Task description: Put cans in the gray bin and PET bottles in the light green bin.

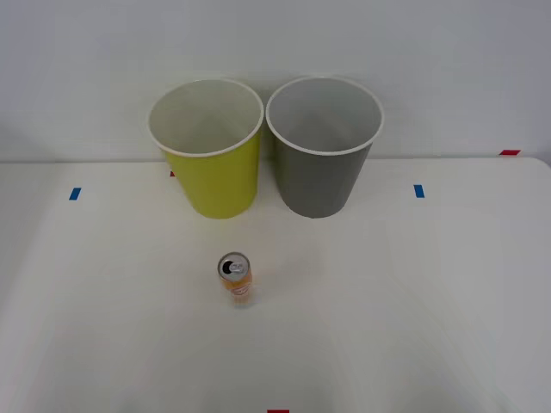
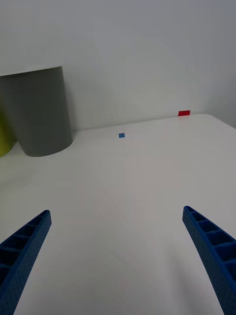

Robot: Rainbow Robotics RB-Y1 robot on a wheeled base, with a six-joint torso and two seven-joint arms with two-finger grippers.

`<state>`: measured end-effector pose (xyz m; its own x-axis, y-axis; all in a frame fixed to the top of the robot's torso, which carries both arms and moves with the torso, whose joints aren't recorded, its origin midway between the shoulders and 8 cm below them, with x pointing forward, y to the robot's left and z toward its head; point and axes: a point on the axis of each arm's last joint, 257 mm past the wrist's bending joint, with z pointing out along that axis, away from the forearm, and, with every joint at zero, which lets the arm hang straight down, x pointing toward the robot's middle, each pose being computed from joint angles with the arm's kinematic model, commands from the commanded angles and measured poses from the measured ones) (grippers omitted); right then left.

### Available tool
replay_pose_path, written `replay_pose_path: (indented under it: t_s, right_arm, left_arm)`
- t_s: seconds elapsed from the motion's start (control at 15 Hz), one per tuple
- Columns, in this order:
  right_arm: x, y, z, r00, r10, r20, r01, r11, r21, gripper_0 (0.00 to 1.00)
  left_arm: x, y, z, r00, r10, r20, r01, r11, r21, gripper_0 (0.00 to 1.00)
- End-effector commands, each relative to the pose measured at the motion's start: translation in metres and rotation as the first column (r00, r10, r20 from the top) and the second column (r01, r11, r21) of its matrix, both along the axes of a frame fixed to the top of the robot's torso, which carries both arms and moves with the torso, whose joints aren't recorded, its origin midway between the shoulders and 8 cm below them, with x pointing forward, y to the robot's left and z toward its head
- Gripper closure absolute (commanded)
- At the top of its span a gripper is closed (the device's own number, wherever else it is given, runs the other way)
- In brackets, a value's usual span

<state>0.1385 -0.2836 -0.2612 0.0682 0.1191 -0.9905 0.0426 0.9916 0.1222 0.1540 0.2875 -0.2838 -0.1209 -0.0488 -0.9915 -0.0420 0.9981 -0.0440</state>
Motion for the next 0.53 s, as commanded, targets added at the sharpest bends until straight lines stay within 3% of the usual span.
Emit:
replay_pose_path:
  t_s: [0.07, 0.53]
  right_arm:
    - [0.0, 0.0, 0.0, 1.0, 0.0, 0.0, 0.0, 1.0, 0.0, 0.07]
    - [0.0, 0.0, 0.0, 1.0, 0.0, 0.0, 0.0, 1.0, 0.0, 0.07]
  left_arm:
    - [0.0, 0.0, 0.0, 1.0, 0.0, 0.0, 0.0, 1.0, 0.0, 0.0]
    - [0.0, 0.0, 0.0, 1.0, 0.0, 0.0, 0.0, 1.0, 0.0, 0.0]
